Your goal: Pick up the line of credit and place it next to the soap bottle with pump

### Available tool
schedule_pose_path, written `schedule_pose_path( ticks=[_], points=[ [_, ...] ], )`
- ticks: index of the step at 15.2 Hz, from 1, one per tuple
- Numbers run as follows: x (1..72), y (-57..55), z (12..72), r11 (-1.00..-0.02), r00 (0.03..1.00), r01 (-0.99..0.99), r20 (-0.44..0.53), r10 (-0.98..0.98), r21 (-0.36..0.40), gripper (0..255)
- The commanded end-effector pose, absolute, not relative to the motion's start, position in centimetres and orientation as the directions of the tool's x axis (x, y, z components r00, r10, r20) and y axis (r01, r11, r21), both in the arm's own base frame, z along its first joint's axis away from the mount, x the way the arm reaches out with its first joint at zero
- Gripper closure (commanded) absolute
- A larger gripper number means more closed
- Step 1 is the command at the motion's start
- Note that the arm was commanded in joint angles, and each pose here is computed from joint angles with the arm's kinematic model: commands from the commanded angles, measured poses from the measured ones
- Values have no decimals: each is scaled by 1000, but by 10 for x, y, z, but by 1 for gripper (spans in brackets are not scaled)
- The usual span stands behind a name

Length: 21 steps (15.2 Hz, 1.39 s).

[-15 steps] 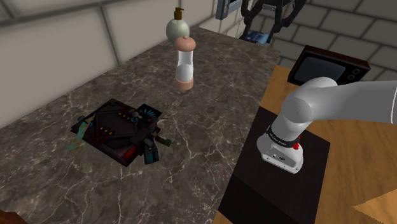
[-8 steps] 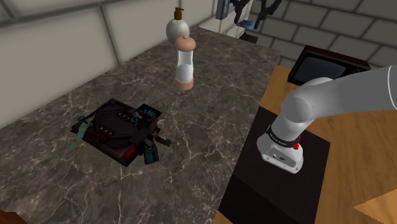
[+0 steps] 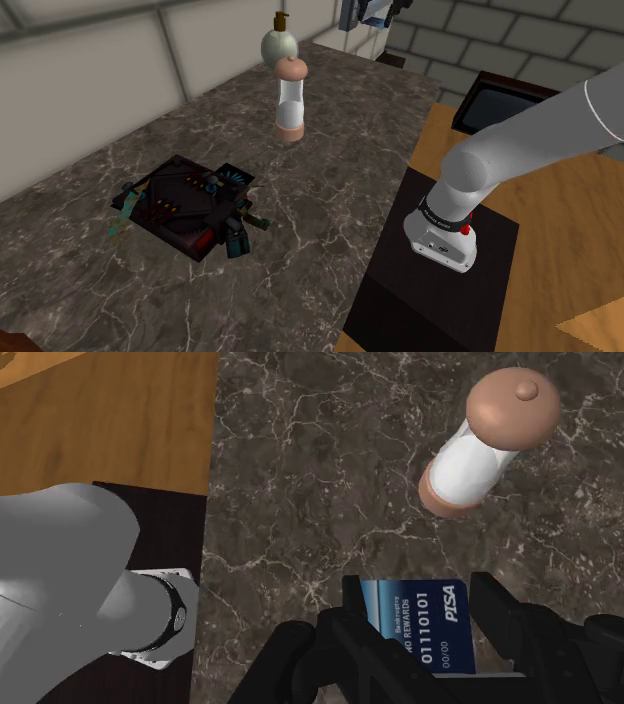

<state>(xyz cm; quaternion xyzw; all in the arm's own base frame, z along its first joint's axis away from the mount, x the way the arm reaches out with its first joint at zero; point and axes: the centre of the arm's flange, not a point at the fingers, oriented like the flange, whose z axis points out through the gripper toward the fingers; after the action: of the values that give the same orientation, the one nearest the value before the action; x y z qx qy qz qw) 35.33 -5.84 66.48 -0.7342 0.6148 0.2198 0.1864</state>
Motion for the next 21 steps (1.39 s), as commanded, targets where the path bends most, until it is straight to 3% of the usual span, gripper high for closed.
schedule_pose_path(
  ticks=[1, 16, 21],
  points=[
    [372, -78, 668, -175, 148, -985, -551, -821, -4, 255],
    [504, -224, 669, -175, 148, -985, -551, -821, -4, 255],
    [504, -224, 642, -175, 148, -985, -551, -821, -4, 255]
  ],
)
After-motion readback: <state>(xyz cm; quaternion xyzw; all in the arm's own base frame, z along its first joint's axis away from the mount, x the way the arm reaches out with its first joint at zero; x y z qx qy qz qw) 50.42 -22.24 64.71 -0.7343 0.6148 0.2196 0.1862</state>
